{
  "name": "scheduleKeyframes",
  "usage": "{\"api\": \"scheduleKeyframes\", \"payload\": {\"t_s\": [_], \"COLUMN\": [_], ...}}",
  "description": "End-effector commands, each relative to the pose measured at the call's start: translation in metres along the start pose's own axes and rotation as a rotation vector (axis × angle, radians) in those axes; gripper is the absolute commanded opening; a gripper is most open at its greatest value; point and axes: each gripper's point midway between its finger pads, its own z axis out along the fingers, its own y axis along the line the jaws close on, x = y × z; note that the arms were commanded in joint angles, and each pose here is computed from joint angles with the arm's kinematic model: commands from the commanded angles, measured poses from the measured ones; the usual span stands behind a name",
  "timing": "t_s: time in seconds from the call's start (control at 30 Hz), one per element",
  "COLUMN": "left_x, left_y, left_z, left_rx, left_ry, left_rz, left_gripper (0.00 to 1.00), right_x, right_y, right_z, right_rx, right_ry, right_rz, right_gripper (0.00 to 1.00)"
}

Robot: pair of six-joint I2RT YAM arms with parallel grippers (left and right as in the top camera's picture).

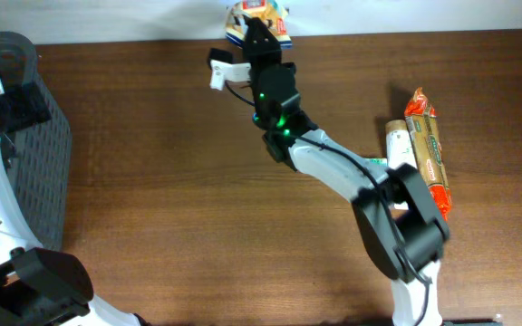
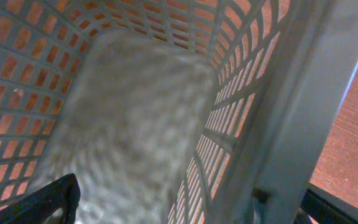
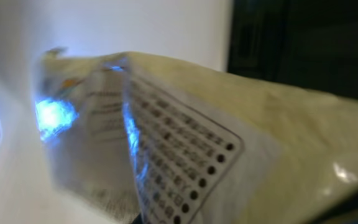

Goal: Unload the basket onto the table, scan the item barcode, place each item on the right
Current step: 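Carry the pouch right and drop it onto the scanned items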

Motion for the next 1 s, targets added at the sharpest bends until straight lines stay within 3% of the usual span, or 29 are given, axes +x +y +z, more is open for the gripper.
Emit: {"api": "scheduleKeyframes", "payload": {"t_s": [0.0,0.13,0.27,0.37,0.57,0.73,0.87,0.9,0.97], "left_x": [0.001,0.001,0.001,0.001,0.000,0.001,0.001,0.001,0.000], "left_y": [0.002,0.002,0.002,0.002,0.002,0.002,0.002,0.002,0.002], "left_z": [0.002,0.002,0.002,0.002,0.001,0.002,0.002,0.002,0.001], "left_rx": [0.003,0.003,0.003,0.003,0.003,0.003,0.003,0.003,0.003], "left_ry": [0.002,0.002,0.002,0.002,0.002,0.002,0.002,0.002,0.002], "left_rz": [-0.011,-0.012,-0.012,-0.012,-0.011,-0.012,-0.011,-0.012,-0.011], "left_gripper": [0.99,0.99,0.99,0.99,0.99,0.99,0.99,0.99,0.99], "right_x": [-0.014,-0.054,-0.055,0.003,0.203,0.313,0.344,0.353,0.361], "right_y": [-0.050,-0.060,-0.045,-0.033,0.044,0.135,0.161,0.155,0.131], "right_z": [-0.036,-0.101,-0.168,-0.196,-0.210,-0.226,-0.237,-0.236,-0.232], "right_rx": [-0.051,-0.330,-0.800,-0.973,-0.913,-0.877,-0.861,-0.811,-0.750], "right_ry": [-0.006,-0.160,-0.207,0.030,0.787,1.211,1.325,1.340,1.326], "right_rz": [0.097,0.564,1.088,1.322,1.582,1.710,1.747,1.781,1.810], "right_gripper": [0.04,0.04,0.04,0.04,0.04,0.06,0.17,0.24,0.68]}}
